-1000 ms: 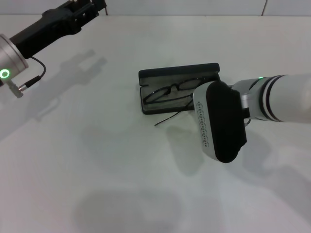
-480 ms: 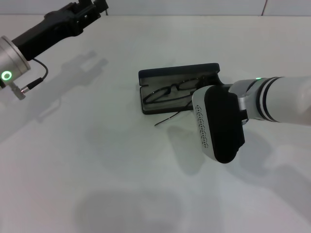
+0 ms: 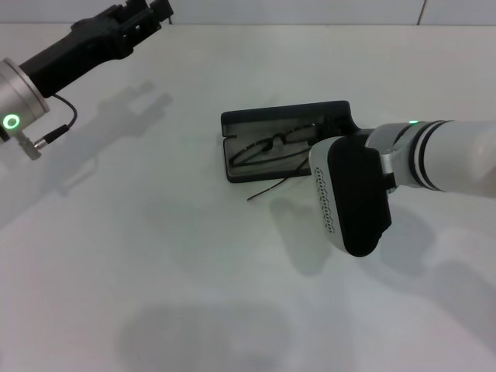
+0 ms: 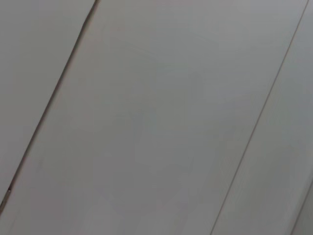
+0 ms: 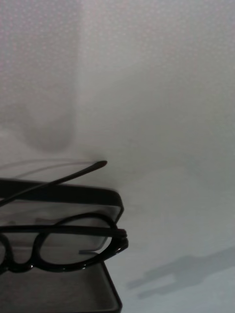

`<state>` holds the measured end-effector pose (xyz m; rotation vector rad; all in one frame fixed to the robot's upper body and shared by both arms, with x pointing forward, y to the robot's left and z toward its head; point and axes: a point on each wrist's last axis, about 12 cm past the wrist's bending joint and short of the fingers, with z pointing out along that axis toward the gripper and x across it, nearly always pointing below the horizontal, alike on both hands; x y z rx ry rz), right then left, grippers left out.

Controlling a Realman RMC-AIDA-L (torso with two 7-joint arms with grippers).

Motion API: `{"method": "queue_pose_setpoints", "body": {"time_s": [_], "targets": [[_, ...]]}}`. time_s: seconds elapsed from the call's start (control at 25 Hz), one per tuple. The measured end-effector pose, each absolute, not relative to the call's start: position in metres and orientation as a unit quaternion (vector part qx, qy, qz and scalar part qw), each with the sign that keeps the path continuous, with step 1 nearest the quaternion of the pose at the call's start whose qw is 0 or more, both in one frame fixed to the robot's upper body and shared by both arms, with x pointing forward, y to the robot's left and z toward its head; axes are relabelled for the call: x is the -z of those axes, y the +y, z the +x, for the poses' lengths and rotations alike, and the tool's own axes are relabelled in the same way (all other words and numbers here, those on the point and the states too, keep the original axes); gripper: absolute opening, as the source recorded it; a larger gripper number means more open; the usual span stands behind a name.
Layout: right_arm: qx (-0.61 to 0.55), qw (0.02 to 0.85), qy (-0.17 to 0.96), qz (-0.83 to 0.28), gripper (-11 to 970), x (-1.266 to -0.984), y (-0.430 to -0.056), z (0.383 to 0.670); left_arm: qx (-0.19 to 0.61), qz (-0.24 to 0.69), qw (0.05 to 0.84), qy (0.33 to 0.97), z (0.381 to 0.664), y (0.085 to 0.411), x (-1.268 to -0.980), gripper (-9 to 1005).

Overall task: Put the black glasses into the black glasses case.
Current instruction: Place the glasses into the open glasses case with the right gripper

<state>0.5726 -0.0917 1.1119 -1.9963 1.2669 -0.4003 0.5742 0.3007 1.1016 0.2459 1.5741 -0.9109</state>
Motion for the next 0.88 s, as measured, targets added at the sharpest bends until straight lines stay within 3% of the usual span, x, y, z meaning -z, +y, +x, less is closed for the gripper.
{"method": "queue_pose_setpoints", "body": {"time_s": [0.88], "targets": [[0.163, 0.369, 0.472, -0.784, 181, -1.1059, -0.0851, 0.5765, 0.398, 0.115, 0.611, 0.675, 0.5813, 0.2949, -1.1079, 606]]}}
